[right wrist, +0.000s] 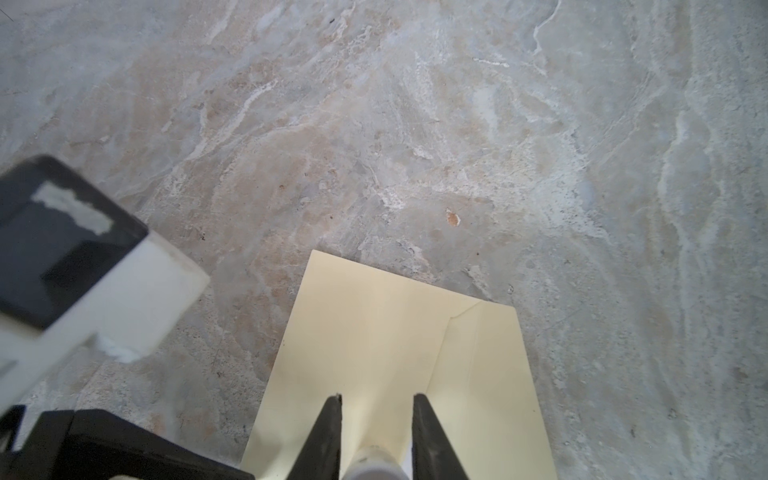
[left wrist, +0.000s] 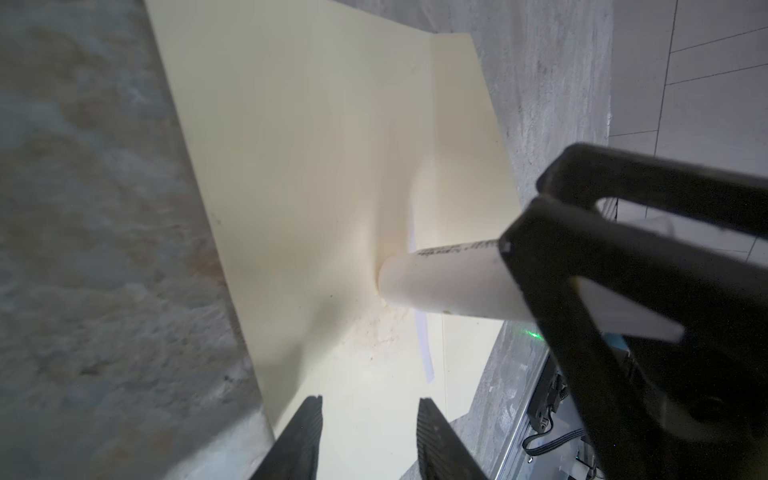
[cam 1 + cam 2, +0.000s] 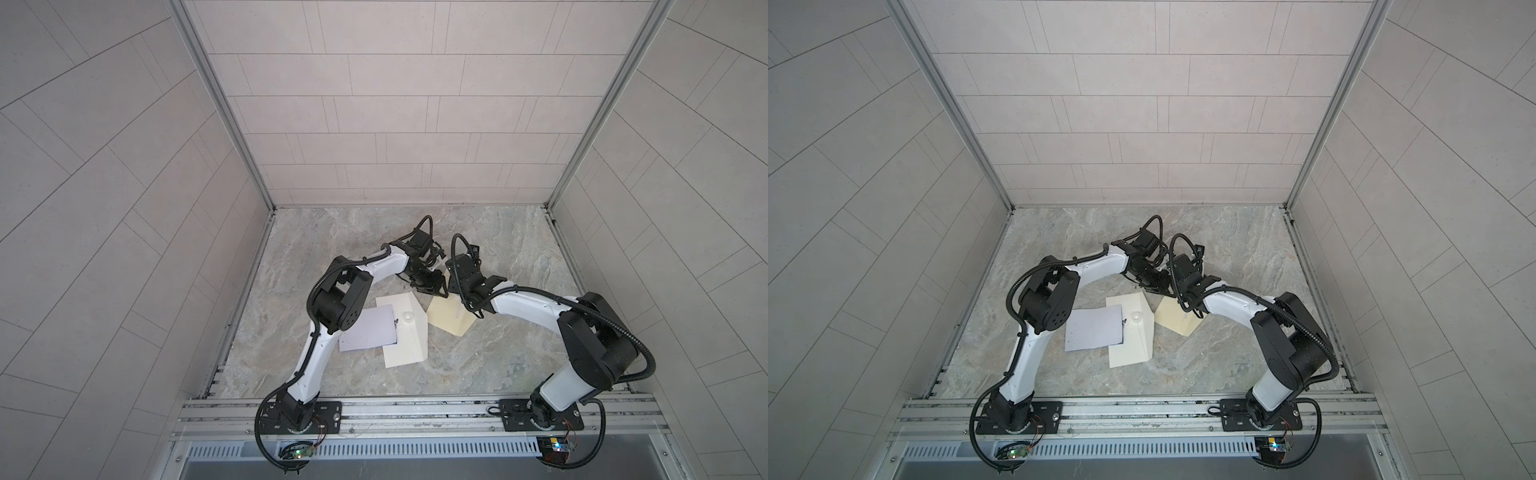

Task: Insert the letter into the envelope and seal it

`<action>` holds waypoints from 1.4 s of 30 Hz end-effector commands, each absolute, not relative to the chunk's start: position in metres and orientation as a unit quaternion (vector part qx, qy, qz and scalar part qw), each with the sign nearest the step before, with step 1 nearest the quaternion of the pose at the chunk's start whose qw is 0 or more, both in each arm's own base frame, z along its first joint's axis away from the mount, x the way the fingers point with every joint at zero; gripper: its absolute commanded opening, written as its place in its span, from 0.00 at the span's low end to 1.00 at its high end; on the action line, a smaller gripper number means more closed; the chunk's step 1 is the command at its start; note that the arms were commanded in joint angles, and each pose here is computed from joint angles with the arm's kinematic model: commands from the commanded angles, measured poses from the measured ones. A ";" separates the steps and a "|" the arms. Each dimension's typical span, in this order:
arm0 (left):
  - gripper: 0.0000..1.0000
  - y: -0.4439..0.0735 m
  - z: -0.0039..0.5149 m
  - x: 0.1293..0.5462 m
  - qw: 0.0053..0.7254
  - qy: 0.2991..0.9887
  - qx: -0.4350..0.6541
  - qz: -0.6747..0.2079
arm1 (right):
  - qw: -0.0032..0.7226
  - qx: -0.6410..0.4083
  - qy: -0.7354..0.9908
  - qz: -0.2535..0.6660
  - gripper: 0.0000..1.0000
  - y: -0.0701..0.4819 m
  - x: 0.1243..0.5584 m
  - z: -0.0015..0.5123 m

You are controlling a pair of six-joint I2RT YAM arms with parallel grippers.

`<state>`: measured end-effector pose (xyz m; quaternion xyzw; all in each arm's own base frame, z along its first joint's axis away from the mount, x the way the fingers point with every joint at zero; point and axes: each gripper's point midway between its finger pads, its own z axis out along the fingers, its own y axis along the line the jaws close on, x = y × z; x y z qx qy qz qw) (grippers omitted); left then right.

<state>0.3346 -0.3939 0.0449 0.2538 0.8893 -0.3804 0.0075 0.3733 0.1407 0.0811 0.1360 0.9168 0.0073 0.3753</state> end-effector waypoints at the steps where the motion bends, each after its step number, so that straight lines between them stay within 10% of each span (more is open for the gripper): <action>1: 0.45 -0.402 0.043 0.334 -0.002 0.881 0.263 -0.394 | 0.322 0.131 0.938 0.000 0.00 0.137 0.351 0.053; 13: 0.57 -0.354 0.038 0.369 0.105 0.934 0.209 -0.271 | 0.325 0.130 0.937 -0.001 0.00 0.134 0.348 0.056; 35: 0.72 -0.383 0.001 0.302 -0.088 0.873 0.292 -0.380 | 0.325 0.145 0.935 0.016 0.00 0.132 0.346 0.054; 38: 0.68 -0.390 0.003 0.310 -0.073 0.873 0.285 -0.389 | 0.320 0.148 0.935 0.025 0.00 0.135 0.345 0.051; 42: 0.37 -0.394 0.001 0.322 -0.052 0.883 0.272 -0.380 | 0.317 0.152 0.935 0.036 0.00 0.138 0.344 0.047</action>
